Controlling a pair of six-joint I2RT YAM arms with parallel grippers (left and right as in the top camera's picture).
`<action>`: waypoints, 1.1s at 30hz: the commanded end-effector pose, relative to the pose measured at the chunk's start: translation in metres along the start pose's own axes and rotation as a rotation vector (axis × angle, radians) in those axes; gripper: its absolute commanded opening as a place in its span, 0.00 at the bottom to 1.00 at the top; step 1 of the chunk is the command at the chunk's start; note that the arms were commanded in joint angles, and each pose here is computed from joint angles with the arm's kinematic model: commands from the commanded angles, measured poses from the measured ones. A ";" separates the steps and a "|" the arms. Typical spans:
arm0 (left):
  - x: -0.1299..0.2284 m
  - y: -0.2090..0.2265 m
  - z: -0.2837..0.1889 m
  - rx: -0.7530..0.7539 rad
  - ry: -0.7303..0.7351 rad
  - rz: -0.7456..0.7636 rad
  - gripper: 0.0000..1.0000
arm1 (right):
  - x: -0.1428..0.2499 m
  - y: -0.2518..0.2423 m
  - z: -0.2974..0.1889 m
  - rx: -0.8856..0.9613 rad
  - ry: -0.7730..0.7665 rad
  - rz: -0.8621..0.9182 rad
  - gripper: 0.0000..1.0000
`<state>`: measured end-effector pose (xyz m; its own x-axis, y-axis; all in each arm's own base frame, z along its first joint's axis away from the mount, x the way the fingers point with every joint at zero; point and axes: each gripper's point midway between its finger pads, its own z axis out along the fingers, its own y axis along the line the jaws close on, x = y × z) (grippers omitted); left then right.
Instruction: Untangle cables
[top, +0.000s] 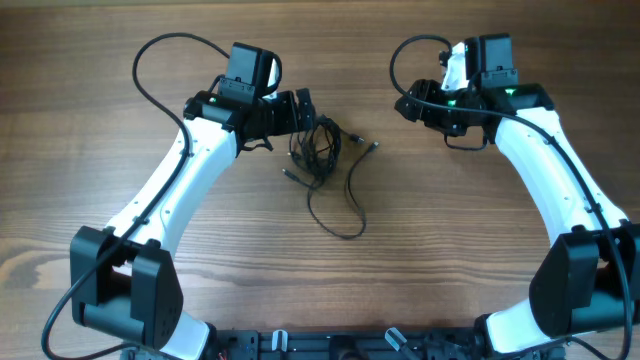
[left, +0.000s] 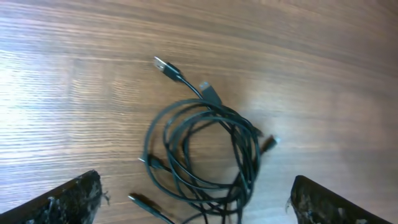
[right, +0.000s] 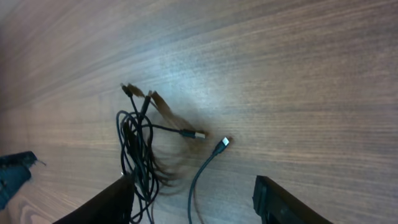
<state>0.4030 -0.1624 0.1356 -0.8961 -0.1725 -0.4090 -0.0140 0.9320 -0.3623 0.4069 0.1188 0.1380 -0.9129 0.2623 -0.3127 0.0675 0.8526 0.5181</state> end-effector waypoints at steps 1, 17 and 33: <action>-0.011 0.012 -0.002 -0.071 -0.053 -0.013 0.95 | 0.003 0.006 -0.002 -0.015 0.018 -0.023 0.65; 0.005 -0.016 0.075 0.154 0.083 -0.091 0.99 | 0.038 0.058 0.022 -0.094 0.104 -0.113 0.69; 0.006 0.001 0.108 0.217 0.144 -0.238 0.05 | 0.045 0.053 0.028 -0.082 0.135 -0.135 0.70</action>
<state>0.4346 -0.2120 0.0236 -0.9474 -0.2732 -0.1668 -0.1318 0.8076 -0.5748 0.3809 0.1853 0.1320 -0.9541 0.1092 -0.2790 -0.0633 0.8366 0.5441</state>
